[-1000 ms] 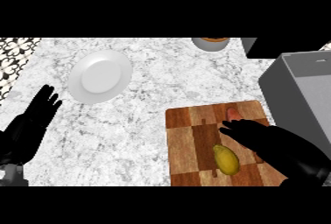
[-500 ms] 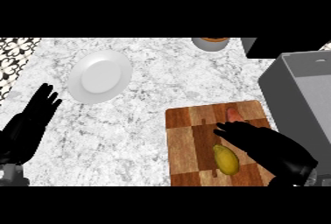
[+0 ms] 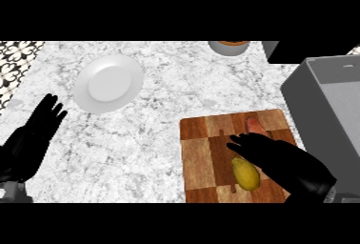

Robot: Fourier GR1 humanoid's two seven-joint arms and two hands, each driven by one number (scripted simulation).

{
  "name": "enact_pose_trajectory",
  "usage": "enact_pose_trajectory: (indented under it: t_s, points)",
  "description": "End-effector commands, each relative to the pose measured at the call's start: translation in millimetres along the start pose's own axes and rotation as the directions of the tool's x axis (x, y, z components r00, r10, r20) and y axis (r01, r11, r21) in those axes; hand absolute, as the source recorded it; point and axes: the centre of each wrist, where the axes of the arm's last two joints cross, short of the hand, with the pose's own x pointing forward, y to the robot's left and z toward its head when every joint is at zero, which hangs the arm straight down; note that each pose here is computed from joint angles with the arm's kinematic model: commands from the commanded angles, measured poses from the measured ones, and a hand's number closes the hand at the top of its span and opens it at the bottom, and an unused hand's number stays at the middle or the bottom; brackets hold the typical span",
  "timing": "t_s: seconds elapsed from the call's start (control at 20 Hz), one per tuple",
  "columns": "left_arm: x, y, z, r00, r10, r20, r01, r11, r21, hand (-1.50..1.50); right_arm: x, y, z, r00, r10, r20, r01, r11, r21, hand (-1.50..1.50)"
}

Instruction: Pick the lemon from the cutting board and place it in the cardboard box

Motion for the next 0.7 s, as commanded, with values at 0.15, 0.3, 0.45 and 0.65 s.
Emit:
enact_pose_trajectory:
  t_s: [0.15, 0.3, 0.45, 0.65]
  points:
    - [-2.1, 8.2, -5.4, 1.000, -0.011, 0.006, 0.011, 1.000, -0.005, 0.00, -10.4, -3.9, -6.1, 0.998, 0.038, -0.040, -0.036, 0.999, 0.035, -1.50]
    - [-3.3, 7.4, -6.1, 1.000, -0.001, 0.012, 0.001, 1.000, -0.013, 0.00, -0.6, -3.1, -19.0, 0.999, 0.027, -0.045, -0.026, 0.999, 0.028, -1.50]
    - [9.5, -1.3, -17.9, 1.000, 0.000, 0.009, 0.000, 1.000, -0.001, 0.00, -5.5, -11.6, -18.4, 0.997, 0.047, -0.066, -0.044, 0.998, 0.034, -1.50]
    - [3.4, 13.0, -20.5, 1.000, 0.010, 0.022, -0.011, 1.000, 0.015, 0.00, -3.9, 20.7, -24.2, 0.992, 0.076, -0.097, -0.071, 0.996, 0.057, -1.50]
